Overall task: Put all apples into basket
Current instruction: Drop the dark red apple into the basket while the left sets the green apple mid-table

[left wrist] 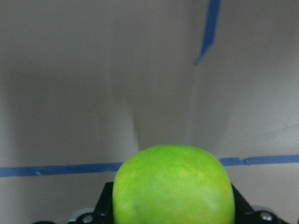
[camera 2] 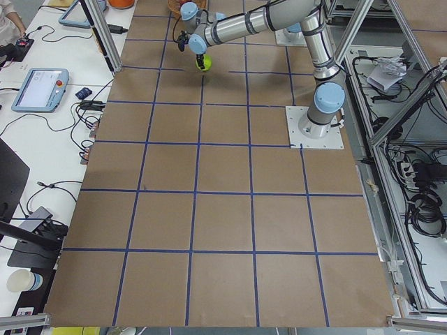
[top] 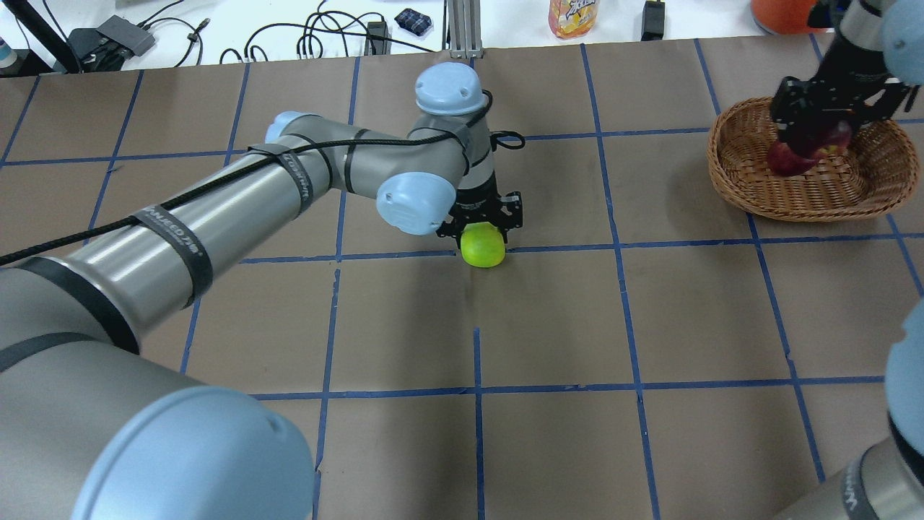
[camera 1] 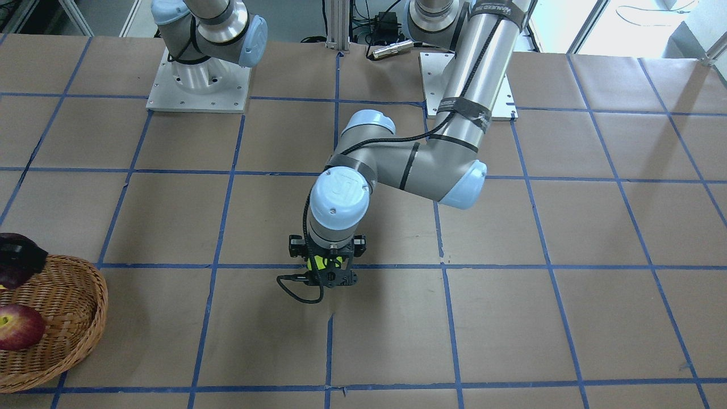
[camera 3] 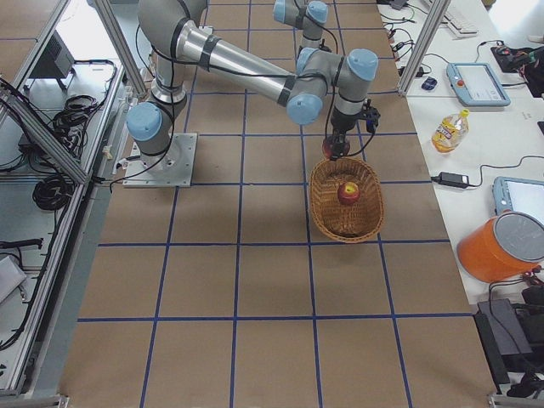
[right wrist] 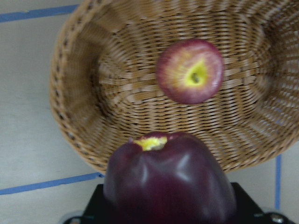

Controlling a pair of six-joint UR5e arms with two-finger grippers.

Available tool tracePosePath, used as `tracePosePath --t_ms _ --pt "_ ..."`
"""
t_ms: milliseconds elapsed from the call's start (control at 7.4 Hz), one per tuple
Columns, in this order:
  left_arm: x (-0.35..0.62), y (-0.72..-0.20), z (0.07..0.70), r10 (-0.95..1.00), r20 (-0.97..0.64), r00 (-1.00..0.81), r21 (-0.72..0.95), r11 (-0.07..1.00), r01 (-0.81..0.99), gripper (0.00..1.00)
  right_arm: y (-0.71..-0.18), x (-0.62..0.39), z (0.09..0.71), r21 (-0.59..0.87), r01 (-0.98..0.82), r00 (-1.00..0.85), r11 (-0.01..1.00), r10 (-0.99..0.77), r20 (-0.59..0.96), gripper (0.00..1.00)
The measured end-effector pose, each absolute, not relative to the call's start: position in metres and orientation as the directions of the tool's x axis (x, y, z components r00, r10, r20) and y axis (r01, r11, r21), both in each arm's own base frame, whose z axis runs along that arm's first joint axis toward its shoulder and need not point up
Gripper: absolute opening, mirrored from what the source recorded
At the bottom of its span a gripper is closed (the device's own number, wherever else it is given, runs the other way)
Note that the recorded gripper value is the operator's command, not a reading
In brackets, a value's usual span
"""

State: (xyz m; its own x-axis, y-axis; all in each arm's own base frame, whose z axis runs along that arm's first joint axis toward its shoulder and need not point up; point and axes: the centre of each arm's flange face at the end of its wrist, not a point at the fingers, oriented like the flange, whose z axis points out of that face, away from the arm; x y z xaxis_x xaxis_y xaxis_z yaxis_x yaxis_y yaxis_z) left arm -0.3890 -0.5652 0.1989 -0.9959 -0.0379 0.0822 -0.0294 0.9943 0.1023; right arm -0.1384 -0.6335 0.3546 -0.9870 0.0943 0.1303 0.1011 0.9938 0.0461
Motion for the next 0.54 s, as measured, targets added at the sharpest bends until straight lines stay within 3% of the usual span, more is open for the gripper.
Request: tracePosePath --t_ms 270,405,541 --pt "-0.405 -0.564 0.199 -0.021 0.085 -0.996 0.046 0.999 -0.017 0.06 -0.631 -0.215 0.331 0.025 0.029 -0.989 0.999 0.025 0.148 0.00" --pt "-0.397 -0.571 0.206 -0.010 0.088 -0.996 0.027 1.000 -0.007 0.13 -0.640 -0.232 0.308 0.007 0.018 -0.987 1.000 0.017 0.160 0.00" --pt "-0.380 -0.583 0.211 0.002 0.088 -0.996 0.014 1.000 0.003 0.59 -0.649 -0.242 0.285 -0.015 0.014 -0.985 1.000 0.016 0.171 0.00"
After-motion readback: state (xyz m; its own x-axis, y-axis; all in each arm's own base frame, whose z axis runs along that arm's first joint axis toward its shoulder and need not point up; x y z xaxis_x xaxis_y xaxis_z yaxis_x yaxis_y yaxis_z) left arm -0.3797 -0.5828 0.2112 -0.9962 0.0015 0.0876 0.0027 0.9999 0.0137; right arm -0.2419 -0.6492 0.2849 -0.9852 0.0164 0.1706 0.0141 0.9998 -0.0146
